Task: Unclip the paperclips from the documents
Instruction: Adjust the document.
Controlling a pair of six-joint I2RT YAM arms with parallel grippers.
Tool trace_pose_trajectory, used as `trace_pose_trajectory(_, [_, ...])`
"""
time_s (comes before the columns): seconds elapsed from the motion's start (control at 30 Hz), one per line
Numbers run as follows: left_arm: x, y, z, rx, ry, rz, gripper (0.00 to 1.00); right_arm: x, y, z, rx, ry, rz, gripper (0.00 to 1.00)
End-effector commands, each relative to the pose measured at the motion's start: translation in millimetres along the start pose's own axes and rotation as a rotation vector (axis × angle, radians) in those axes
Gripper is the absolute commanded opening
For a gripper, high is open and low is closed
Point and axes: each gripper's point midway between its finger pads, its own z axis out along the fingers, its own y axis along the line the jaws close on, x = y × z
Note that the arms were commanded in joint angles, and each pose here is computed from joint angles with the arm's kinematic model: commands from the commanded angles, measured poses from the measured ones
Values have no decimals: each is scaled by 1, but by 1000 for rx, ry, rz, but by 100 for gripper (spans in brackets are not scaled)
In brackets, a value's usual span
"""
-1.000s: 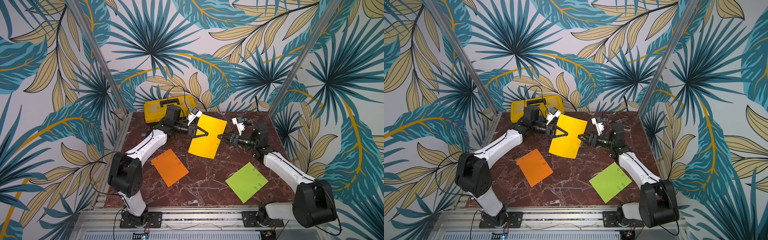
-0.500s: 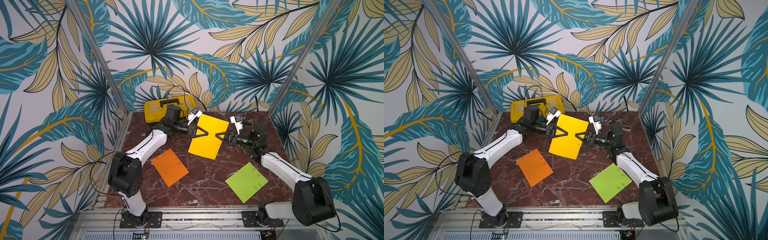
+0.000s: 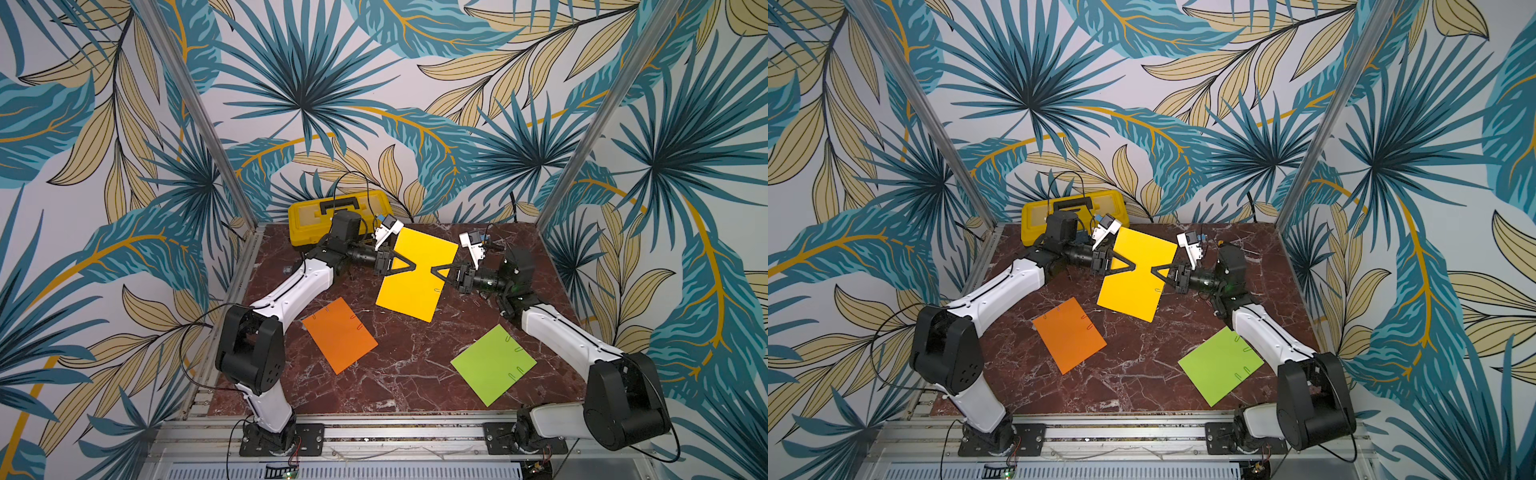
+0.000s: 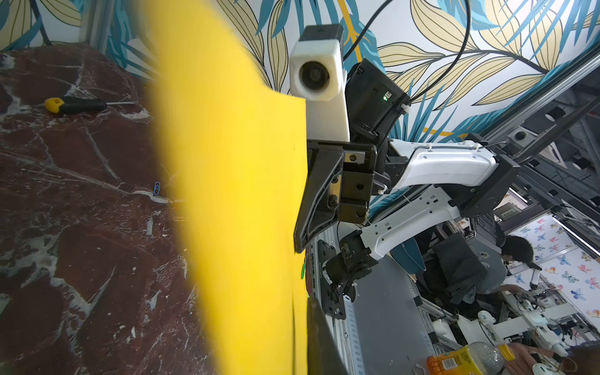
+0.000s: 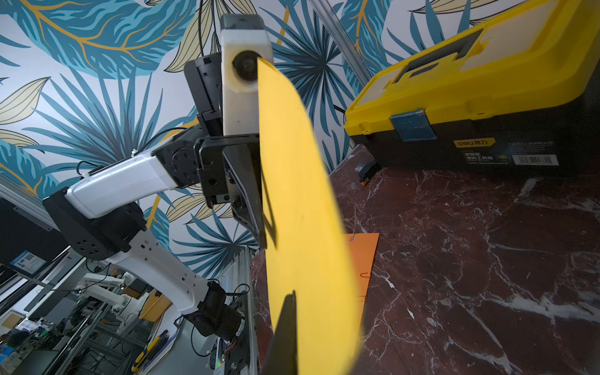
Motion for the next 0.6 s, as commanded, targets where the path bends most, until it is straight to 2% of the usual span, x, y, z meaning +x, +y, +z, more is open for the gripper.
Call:
trace_pose_trajectory(0.0, [-3, -8, -8, -9, -17, 21, 19, -7, -2, 0, 11, -25, -18, 0])
trace_pose_trajectory(0.3, [4, -6, -12, -17, -18, 3, 23, -20, 1, -4, 14, -46, -35, 0])
trace_pose_trajectory(0.57, [2, -3, -12, -22, -20, 2, 9, -17, -1, -1, 7, -21, -13, 0])
